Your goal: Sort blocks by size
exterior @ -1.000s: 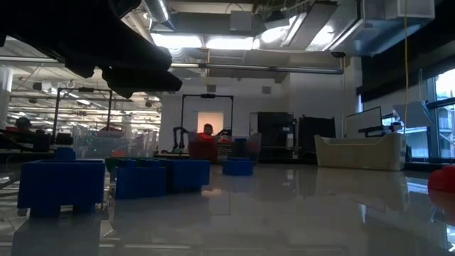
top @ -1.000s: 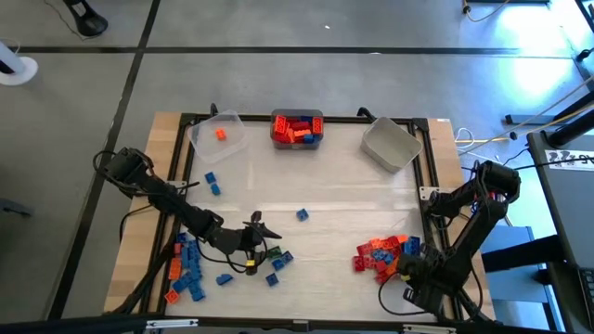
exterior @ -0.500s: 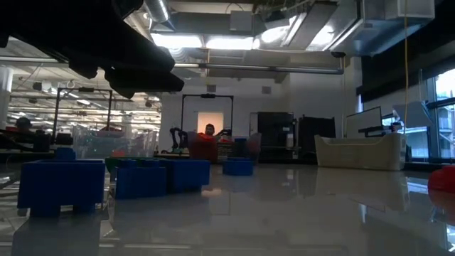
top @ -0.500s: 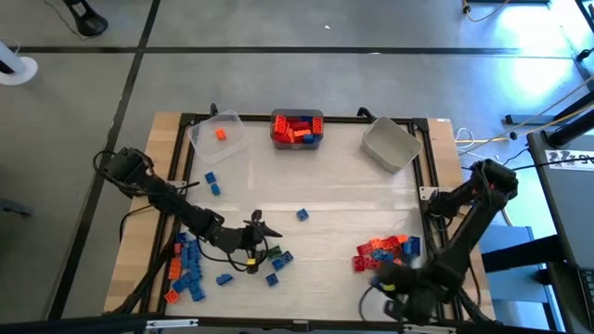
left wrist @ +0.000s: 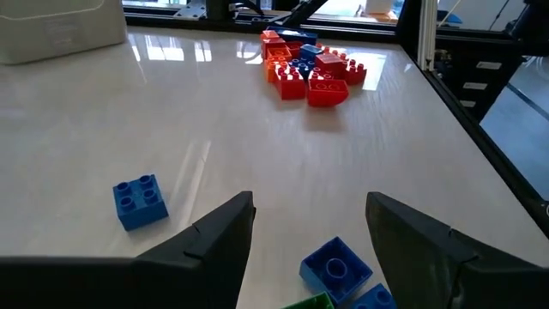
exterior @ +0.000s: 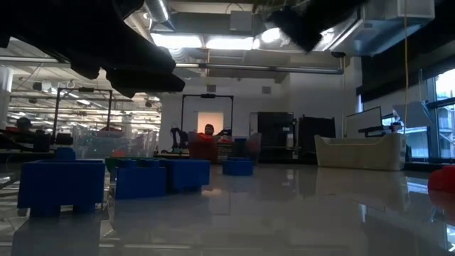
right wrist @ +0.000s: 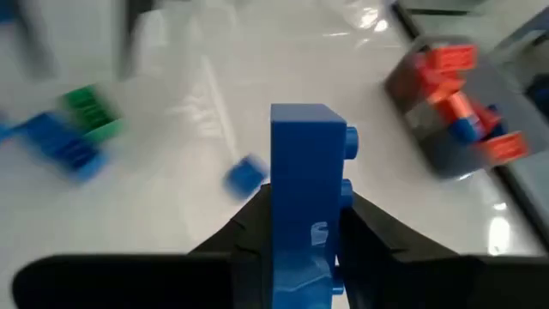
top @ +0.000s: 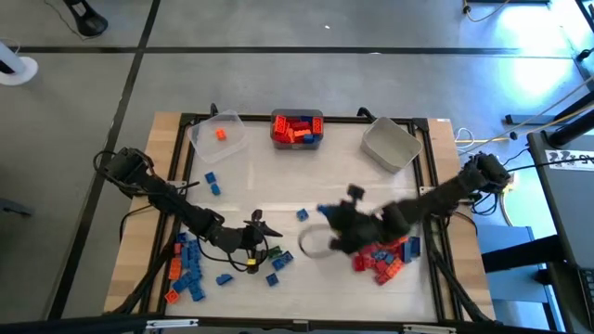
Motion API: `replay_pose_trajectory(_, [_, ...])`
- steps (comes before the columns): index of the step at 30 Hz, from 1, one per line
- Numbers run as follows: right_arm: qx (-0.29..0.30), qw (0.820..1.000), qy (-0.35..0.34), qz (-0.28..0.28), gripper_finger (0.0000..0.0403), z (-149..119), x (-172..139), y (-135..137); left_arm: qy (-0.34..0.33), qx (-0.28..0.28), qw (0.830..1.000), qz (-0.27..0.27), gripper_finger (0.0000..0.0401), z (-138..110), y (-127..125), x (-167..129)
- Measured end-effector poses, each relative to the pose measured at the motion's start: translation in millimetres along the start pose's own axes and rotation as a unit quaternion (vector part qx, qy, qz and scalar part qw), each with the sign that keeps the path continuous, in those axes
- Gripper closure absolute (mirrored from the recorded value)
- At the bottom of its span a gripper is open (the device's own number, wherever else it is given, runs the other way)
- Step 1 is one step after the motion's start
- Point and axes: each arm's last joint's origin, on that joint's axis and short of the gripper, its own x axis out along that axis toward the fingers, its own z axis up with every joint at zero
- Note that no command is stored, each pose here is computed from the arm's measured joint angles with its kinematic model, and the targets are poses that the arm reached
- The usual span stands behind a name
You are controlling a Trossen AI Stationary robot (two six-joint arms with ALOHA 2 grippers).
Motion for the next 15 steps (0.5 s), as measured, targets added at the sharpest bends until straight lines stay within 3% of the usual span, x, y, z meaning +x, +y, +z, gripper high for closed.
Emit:
replay_pose_trajectory(9, [0.026,0.999,-0.015,-0.035,0.0313,42,69,-93,0.000,-0.001,1.000,0.000,0.0187,0,0,0])
replay_pose_trajectory(15, [0.084,0.994,-0.046,-0.043,0.0313,54,98,-163,0.000,-0.003,1.000,0.000,0.0187,0,0,0])
